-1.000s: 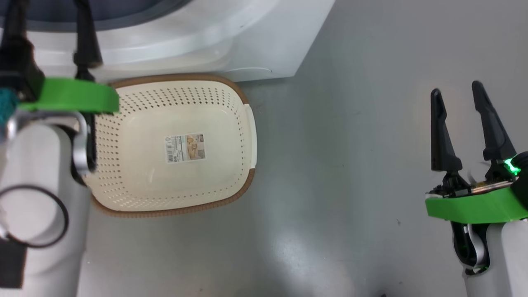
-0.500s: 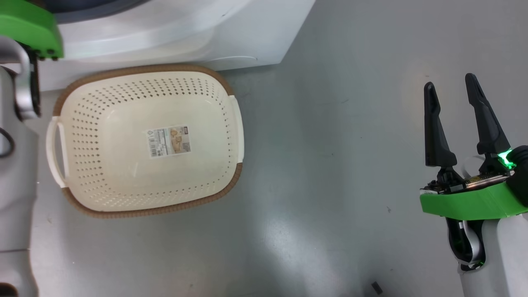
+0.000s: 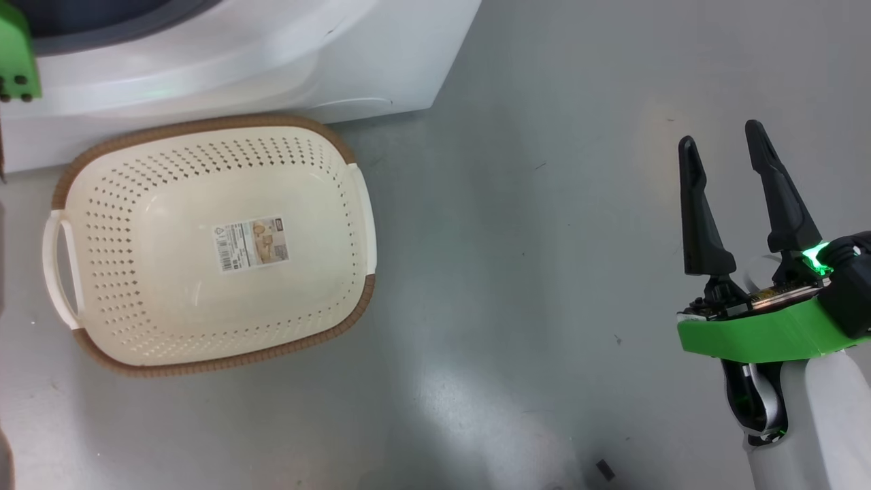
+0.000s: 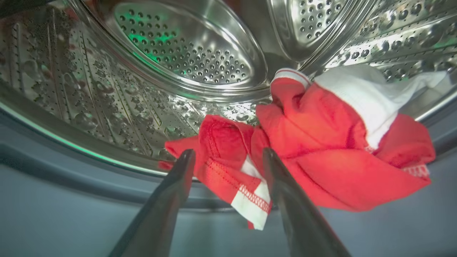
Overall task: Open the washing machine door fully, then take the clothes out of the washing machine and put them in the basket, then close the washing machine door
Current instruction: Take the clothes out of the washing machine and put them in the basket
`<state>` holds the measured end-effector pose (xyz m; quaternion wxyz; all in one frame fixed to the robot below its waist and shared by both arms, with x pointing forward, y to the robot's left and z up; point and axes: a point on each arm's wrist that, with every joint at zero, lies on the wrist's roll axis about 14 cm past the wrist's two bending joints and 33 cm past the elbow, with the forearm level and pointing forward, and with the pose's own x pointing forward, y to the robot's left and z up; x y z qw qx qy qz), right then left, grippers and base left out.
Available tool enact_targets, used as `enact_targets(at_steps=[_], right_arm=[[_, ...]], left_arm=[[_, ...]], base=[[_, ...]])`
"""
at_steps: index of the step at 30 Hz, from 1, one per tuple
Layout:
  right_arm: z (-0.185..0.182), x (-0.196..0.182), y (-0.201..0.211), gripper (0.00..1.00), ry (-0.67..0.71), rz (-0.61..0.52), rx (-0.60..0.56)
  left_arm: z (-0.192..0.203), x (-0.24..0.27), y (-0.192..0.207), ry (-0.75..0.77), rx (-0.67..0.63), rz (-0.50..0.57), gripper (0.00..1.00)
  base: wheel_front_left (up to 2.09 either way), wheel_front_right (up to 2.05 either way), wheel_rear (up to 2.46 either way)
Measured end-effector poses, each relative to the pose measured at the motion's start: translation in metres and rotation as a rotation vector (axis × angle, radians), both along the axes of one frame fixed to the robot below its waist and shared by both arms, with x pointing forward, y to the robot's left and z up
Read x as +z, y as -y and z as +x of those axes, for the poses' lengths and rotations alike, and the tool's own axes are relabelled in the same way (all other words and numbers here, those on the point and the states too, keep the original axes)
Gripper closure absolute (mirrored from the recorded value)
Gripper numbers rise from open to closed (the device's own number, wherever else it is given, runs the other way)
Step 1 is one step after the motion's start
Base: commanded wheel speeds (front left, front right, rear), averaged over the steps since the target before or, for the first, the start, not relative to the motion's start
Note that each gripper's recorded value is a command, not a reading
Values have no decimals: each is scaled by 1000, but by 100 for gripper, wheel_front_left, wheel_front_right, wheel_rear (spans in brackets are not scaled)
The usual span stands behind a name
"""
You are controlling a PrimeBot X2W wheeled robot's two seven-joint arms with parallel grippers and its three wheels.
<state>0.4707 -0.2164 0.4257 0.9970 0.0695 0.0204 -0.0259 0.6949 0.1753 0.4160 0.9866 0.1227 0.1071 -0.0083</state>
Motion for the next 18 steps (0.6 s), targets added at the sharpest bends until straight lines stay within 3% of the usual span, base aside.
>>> enact_targets(at_steps=[18], right_arm=[[-7,-5,6,0,-21,29,-22]], left_arm=[[4,-36,-9,-139,22,42,0]], base=[[0,0,0]])
